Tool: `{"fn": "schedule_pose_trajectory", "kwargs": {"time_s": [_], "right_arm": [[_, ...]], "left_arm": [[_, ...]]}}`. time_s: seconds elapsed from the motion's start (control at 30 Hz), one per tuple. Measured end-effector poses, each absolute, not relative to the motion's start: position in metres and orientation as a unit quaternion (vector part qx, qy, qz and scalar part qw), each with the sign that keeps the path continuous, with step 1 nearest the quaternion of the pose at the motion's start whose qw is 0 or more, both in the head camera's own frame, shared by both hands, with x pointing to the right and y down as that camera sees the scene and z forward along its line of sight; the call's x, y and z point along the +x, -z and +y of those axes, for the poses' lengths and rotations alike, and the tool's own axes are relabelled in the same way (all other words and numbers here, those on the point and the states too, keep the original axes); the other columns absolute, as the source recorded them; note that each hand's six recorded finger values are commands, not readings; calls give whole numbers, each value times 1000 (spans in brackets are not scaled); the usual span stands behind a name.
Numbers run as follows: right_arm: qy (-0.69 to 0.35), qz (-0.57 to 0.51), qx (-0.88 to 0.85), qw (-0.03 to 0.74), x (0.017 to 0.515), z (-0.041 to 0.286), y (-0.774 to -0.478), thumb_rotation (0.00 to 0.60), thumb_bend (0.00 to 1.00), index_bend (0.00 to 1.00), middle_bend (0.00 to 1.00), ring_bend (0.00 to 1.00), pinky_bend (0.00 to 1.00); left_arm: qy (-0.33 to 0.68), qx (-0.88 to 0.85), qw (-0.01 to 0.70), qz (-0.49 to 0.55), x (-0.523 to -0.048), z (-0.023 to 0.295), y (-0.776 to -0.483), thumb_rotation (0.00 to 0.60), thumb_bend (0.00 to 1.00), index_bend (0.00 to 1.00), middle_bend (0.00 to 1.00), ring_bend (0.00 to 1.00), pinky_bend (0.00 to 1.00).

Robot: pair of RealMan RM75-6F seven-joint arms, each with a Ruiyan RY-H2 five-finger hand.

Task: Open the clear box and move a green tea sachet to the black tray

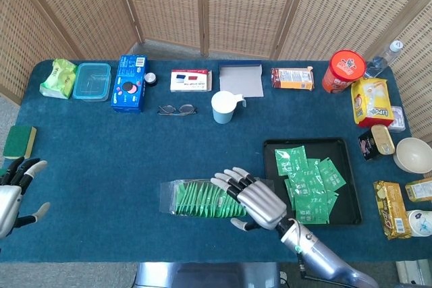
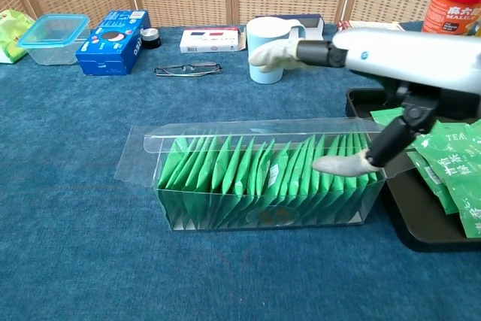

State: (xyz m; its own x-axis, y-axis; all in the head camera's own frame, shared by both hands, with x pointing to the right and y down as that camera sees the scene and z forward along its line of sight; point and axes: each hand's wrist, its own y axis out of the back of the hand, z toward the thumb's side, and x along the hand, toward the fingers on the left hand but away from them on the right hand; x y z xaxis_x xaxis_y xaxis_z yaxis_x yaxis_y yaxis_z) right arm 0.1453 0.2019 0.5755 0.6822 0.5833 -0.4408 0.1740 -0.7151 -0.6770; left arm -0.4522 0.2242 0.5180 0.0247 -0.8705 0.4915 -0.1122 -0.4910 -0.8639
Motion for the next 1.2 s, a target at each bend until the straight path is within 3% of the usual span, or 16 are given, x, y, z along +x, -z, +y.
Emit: {"fn": "schedule_pose_trajectory", "kwargs": {"time_s": [0.43, 0.63, 0.73, 0.87, 1.07, 1.2], "right_arm": [[-359, -207, -847, 334, 134, 200, -593, 600, 303, 1, 0, 0, 2], [-370, -205, -842, 335, 131, 193, -602, 600, 302, 60, 0, 0, 2], [-376, -202, -840, 336, 130, 190, -605, 600, 306, 135, 0, 0, 2], [-379, -203, -840, 330, 129, 185, -605, 600, 395, 254, 0, 0, 2], [-386, -204, -836, 332, 132, 177, -602, 600, 515, 297, 0, 0, 2], [-391, -196, -837, 327, 134, 171, -600, 600, 535, 318, 0, 0, 3]], "left_arm": [[588, -635, 318, 388, -460, 229, -521, 600, 223, 132, 126, 0, 219], [590, -633, 316, 389, -463, 231, -521, 600, 223, 132, 125, 0, 219], [591, -632, 314, 390, -465, 232, -521, 600, 224, 132, 123, 0, 219], [591, -632, 313, 391, -467, 233, -522, 600, 223, 132, 119, 0, 219], [591, -633, 312, 391, -467, 233, -522, 600, 223, 120, 116, 0, 219], [590, -632, 313, 393, -467, 233, -523, 600, 223, 116, 111, 0, 219]]}}
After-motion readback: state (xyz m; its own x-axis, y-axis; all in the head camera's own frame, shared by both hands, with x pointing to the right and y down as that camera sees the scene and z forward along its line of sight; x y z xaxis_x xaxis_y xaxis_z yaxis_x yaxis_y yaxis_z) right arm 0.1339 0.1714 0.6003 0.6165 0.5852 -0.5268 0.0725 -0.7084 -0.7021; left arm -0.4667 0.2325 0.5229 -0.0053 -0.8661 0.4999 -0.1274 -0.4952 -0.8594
